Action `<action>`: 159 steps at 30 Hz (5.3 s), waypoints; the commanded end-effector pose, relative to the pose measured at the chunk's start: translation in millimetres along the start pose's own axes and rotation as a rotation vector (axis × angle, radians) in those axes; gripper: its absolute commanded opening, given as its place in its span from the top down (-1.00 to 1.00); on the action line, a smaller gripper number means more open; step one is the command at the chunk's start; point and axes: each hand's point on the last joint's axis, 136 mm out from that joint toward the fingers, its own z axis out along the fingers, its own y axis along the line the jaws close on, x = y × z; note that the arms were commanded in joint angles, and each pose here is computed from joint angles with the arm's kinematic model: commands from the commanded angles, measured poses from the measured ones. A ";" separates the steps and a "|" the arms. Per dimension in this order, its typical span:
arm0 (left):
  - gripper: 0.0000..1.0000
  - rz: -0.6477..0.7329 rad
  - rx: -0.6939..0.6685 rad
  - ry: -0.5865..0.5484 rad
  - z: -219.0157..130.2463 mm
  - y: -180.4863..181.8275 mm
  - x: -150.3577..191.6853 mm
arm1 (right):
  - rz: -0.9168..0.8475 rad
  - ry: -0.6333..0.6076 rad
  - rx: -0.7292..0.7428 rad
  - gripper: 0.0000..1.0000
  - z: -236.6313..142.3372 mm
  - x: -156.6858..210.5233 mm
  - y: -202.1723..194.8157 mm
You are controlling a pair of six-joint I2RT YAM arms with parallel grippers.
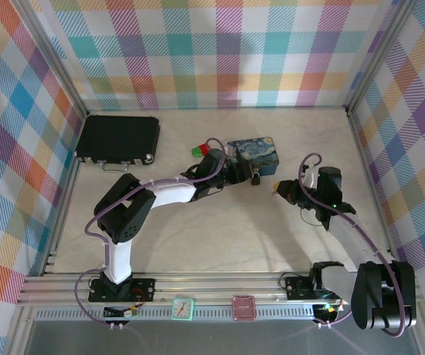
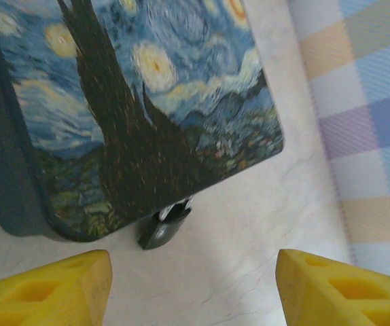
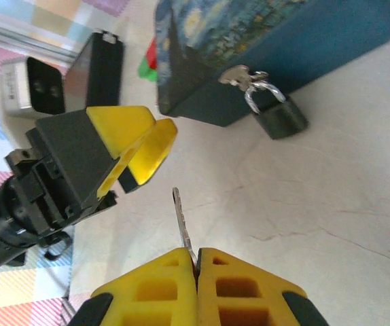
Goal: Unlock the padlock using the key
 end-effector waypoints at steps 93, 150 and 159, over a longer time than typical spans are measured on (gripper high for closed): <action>1.00 -0.540 0.425 -0.007 42.5 -30.7 -7.8 | 0.134 0.115 -0.347 1.00 56.0 -0.4 -25.4; 1.00 -0.457 0.418 -0.035 32.2 -44.8 -7.5 | 0.123 0.108 -0.249 1.00 69.3 3.3 -26.2; 1.00 -0.469 0.434 -0.046 28.4 -45.7 -7.5 | 0.076 0.092 -0.236 1.00 66.8 -10.7 -16.3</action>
